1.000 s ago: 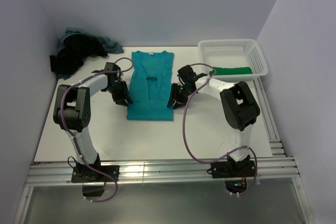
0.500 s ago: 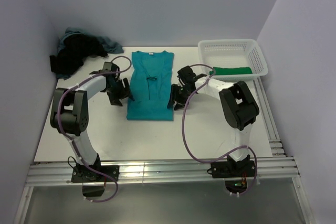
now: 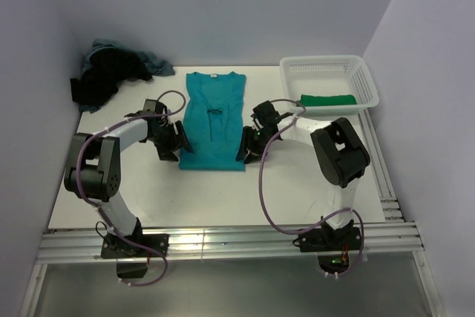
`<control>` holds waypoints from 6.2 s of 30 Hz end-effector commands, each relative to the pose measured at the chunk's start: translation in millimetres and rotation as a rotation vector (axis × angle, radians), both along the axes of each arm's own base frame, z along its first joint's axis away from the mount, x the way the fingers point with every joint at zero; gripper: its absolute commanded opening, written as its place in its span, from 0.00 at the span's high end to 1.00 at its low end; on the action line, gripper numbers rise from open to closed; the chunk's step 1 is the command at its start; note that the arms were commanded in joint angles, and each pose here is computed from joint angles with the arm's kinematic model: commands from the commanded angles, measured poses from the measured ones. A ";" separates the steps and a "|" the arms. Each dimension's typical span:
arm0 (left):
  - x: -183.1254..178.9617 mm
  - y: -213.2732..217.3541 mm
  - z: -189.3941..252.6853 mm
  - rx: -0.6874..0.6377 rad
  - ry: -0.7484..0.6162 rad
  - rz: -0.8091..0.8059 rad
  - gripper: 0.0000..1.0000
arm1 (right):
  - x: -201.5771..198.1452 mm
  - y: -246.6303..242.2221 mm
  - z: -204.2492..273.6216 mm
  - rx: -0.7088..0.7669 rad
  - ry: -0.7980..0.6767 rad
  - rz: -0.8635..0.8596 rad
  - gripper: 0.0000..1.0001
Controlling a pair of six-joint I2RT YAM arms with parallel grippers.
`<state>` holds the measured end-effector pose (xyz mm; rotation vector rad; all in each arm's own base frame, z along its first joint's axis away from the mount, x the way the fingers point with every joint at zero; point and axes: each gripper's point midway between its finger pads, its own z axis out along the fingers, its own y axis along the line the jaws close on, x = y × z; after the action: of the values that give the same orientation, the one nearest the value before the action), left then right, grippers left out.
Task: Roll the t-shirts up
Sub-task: Roll the tshirt
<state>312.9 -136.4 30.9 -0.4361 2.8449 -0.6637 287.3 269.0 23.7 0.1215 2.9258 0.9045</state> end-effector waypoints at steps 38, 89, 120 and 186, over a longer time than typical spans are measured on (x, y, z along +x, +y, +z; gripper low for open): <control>-58.3 16.7 -26.0 0.013 0.106 0.024 0.77 | -38.4 -3.5 -19.8 -0.018 0.092 0.017 1.00; -38.0 -9.1 55.0 -0.156 0.160 0.162 0.99 | -22.5 -14.1 69.4 -0.023 0.135 0.164 1.00; -80.3 -2.7 31.2 -0.192 0.282 0.155 1.00 | -53.9 -18.0 47.7 0.016 0.259 0.119 1.00; -53.5 -24.9 50.0 -0.303 0.338 0.160 1.00 | -11.1 -14.4 70.0 0.046 0.318 0.113 1.00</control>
<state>242.3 -157.8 71.0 -0.9389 3.0070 -0.9996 261.7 252.8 86.4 0.0820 3.2441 1.0079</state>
